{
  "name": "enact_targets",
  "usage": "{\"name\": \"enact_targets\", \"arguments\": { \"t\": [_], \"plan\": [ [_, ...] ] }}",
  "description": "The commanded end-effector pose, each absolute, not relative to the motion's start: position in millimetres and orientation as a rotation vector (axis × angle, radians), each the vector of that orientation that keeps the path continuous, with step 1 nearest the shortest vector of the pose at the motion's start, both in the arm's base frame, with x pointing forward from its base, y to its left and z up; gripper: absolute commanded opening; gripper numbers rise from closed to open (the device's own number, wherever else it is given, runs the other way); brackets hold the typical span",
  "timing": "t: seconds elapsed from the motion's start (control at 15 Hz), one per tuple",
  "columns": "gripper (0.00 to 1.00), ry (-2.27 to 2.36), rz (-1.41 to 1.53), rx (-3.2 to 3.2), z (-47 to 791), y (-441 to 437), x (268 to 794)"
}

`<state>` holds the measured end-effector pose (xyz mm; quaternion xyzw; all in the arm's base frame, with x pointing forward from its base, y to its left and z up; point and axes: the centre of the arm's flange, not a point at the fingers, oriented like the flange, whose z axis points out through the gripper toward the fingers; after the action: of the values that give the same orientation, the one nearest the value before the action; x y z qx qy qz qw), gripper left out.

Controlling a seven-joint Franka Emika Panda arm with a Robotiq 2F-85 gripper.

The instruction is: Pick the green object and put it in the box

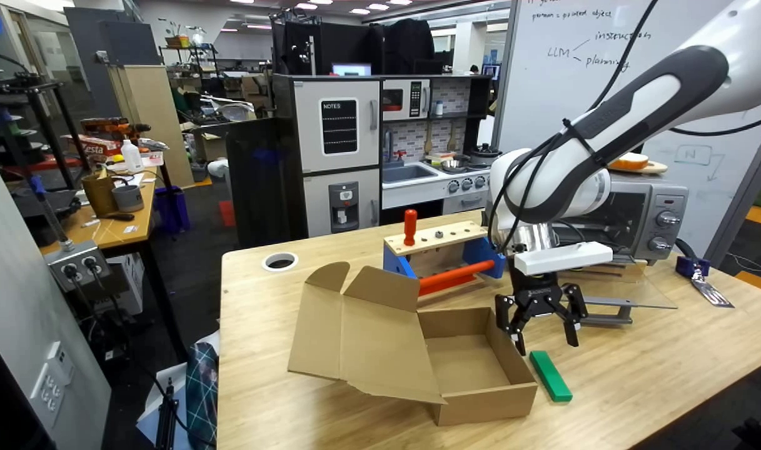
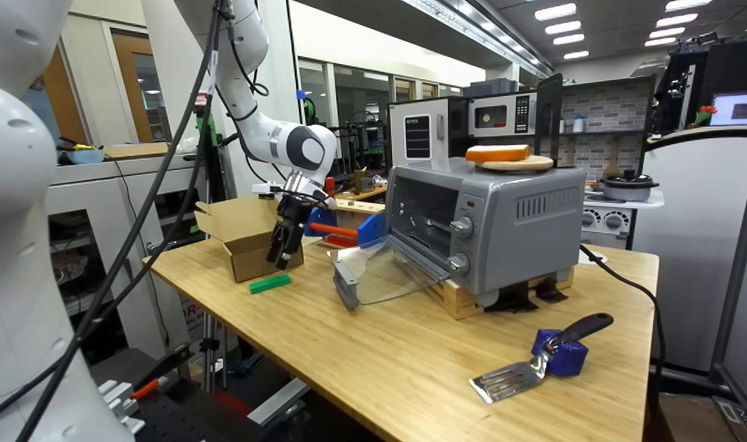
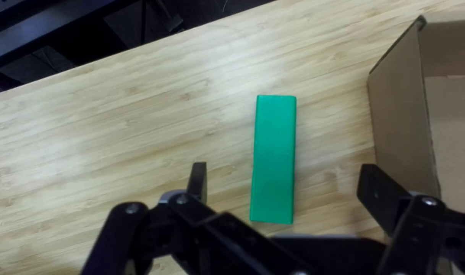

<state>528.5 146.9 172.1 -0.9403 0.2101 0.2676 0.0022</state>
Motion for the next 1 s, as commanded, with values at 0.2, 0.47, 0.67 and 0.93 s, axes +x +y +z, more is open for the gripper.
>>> {"name": "enact_targets", "arguments": {
  "t": [0.2,0.47,0.67,0.93],
  "plan": [
    [1.00,0.620,0.747,-2.919,191,137,534],
    [1.00,0.638,0.775,-2.887,182,127,534],
    [1.00,0.673,0.834,-2.848,165,122,532],
    [1.00,0.669,0.895,-2.825,145,128,530]
  ]
}}
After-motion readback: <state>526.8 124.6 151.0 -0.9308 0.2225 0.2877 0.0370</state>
